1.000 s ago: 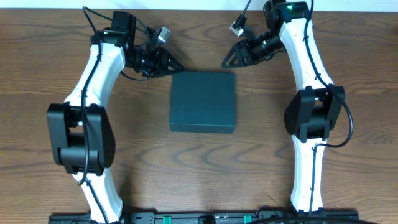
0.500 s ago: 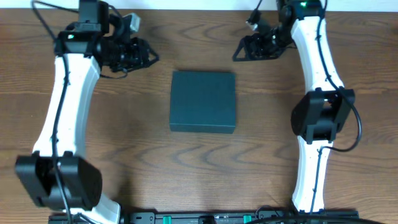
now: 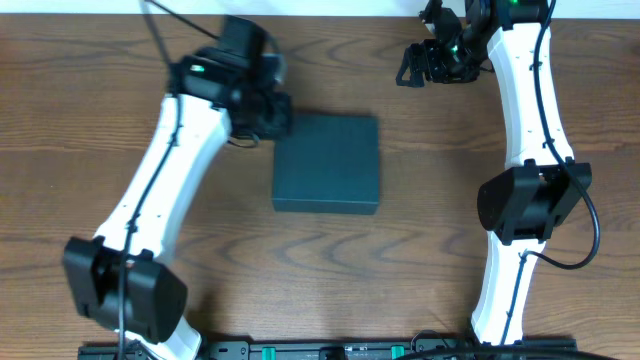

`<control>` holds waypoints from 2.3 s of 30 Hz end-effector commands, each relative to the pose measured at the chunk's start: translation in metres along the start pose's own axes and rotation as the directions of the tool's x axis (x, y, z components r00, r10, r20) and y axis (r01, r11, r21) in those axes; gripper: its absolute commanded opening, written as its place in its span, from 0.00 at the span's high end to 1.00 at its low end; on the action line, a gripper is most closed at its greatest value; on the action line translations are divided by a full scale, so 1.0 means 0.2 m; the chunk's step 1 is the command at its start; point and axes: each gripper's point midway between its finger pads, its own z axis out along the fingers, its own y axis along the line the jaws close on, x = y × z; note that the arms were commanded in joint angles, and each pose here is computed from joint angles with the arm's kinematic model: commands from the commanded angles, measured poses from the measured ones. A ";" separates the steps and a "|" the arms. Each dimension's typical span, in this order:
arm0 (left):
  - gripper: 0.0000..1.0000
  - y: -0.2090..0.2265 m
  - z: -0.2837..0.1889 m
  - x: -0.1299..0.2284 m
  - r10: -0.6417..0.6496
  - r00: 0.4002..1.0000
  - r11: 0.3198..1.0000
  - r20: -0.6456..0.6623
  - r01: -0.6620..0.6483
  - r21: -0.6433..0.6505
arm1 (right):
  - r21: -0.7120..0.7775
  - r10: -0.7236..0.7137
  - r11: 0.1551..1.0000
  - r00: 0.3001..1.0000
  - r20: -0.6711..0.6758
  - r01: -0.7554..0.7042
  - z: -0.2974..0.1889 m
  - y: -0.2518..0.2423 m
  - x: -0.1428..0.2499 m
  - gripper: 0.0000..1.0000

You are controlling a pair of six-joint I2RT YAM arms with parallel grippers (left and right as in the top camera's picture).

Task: Pack container
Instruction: 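Press the lid down flat onto the box with the left gripper, then raise both grippers away from the closed box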

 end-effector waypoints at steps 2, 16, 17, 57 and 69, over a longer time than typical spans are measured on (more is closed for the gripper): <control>0.94 -0.07 0.16 0.06 0.044 0.997 0.998 -0.068 -0.047 -0.047 | 0.011 0.012 1.000 1.000 0.014 -0.012 -0.04 0.01 -0.01 0.17; 0.94 -0.10 0.47 0.19 0.072 0.971 0.993 -0.226 -0.090 -0.071 | 0.054 0.022 0.998 1.000 -0.014 -0.021 -0.04 -0.03 0.03 0.14; 0.94 -0.10 0.49 0.19 0.072 0.970 0.993 -0.234 -0.091 -0.072 | 0.054 0.022 0.998 1.000 -0.014 -0.021 -0.04 -0.03 0.03 0.14; 0.43 0.58 0.00 -0.11 -0.232 0.971 0.958 0.055 0.238 -0.163 | 0.314 0.192 0.931 0.981 0.009 -0.185 -0.16 -0.43 0.09 0.01; 0.01 0.85 -0.09 -0.10 -0.297 0.948 0.899 0.113 0.318 -0.302 | 0.393 0.192 0.902 0.981 0.009 -0.180 -0.18 -0.50 0.11 0.01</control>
